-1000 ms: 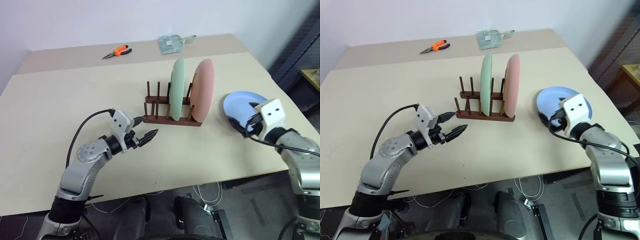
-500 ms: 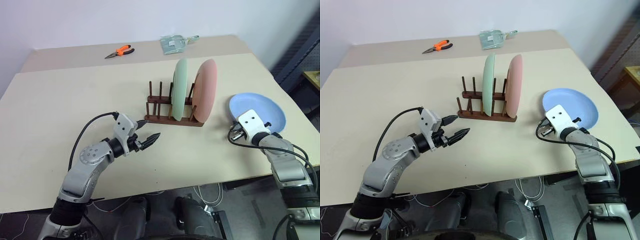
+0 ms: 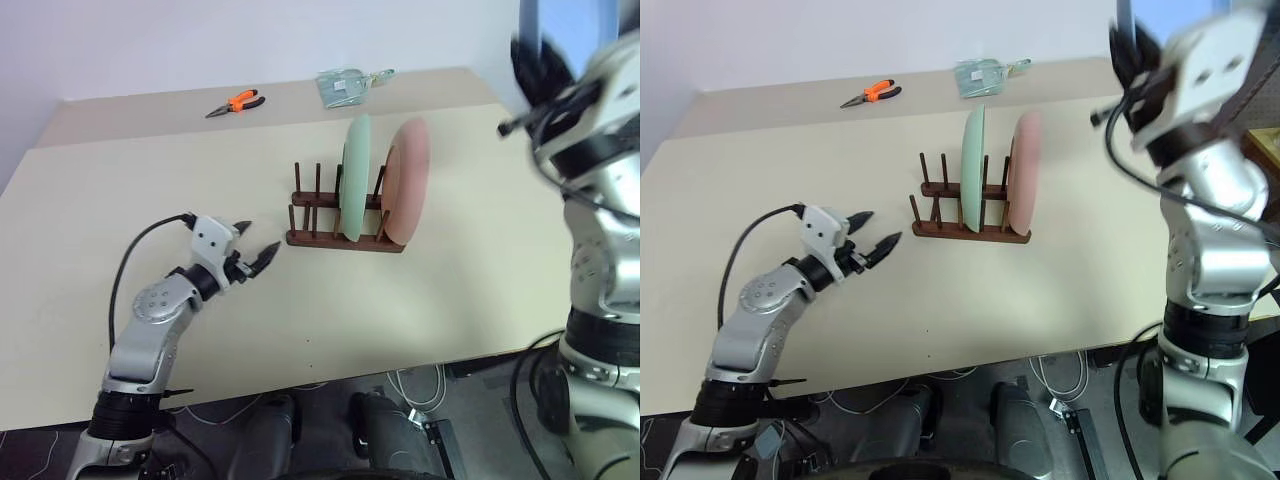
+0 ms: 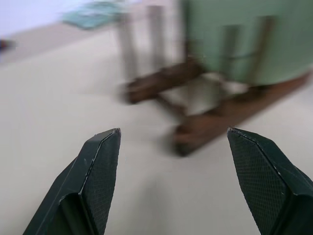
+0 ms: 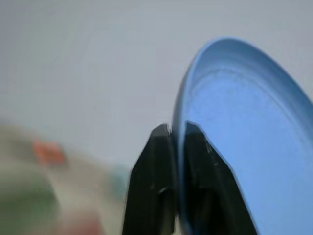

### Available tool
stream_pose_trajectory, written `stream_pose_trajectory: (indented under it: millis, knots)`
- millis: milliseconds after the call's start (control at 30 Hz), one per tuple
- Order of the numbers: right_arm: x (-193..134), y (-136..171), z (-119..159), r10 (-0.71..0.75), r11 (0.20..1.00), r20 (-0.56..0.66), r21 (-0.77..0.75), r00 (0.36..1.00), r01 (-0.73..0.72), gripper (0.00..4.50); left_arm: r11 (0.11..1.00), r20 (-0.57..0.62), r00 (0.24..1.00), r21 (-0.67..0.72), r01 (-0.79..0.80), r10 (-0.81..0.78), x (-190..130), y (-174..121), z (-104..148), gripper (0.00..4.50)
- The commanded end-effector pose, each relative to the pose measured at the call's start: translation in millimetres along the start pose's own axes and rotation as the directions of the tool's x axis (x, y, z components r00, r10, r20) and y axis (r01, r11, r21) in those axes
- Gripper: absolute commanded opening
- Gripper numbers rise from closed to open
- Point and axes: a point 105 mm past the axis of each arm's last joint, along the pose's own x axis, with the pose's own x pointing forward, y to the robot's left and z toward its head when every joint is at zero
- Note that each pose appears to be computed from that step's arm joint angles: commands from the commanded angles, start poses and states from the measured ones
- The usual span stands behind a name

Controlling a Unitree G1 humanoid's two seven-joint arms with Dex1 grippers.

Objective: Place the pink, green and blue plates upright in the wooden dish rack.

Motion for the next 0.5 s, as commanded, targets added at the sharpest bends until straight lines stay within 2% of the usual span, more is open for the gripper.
stream_pose_trajectory:
  millis: [33, 100, 167, 267, 367, 500]
  knots:
    - [9.8, 44.3, 30.5, 0.148, 0.938, 0.129, 0.296, 0.981, -0.18, 0.04, 0.997, 0.046, 0.997, 0.055, -0.061, 0.058, -2.5, 17.8, 9.9, 3.58]
    - [18.6, 67.4, 43.1, 0.163, 0.854, 0.202, 0.462, 0.966, -0.241, 0.04, 0.994, 0.051, 0.995, 0.065, -0.092, 0.089, -2.5, 24.7, 9.3, 3.58]
    - [27.9, 81.3, 45.3, 0.119, 0.751, 0.227, 0.616, 0.967, -0.237, 0.04, 0.991, 0.053, 0.992, 0.065, -0.118, 0.114, -3.2, 29.2, 7.7, 3.58]
    - [36.2, 95.8, 44.1, 0.092, 0.632, 0.216, 0.742, 0.972, -0.225, 0.04, 0.989, 0.052, 0.99, 0.064, -0.131, 0.128, -4.2, 30.8, 4.9, 3.58]
    - [47.5, 119.5, 39.2, 0.097, 0.434, 0.194, 0.875, 0.976, -0.217, 0.04, 0.988, 0.043, 0.989, 0.057, -0.144, 0.142, -8.7, 30.4, -0.1, 3.58]
    - [53.1, 130.8, 28.4, 0.1, 0.26, 0.138, 0.952, 0.985, -0.16, 0.04, 0.986, 0.042, 0.987, 0.055, -0.16, 0.158, -10.7, 30.2, -1.0, 3.58]
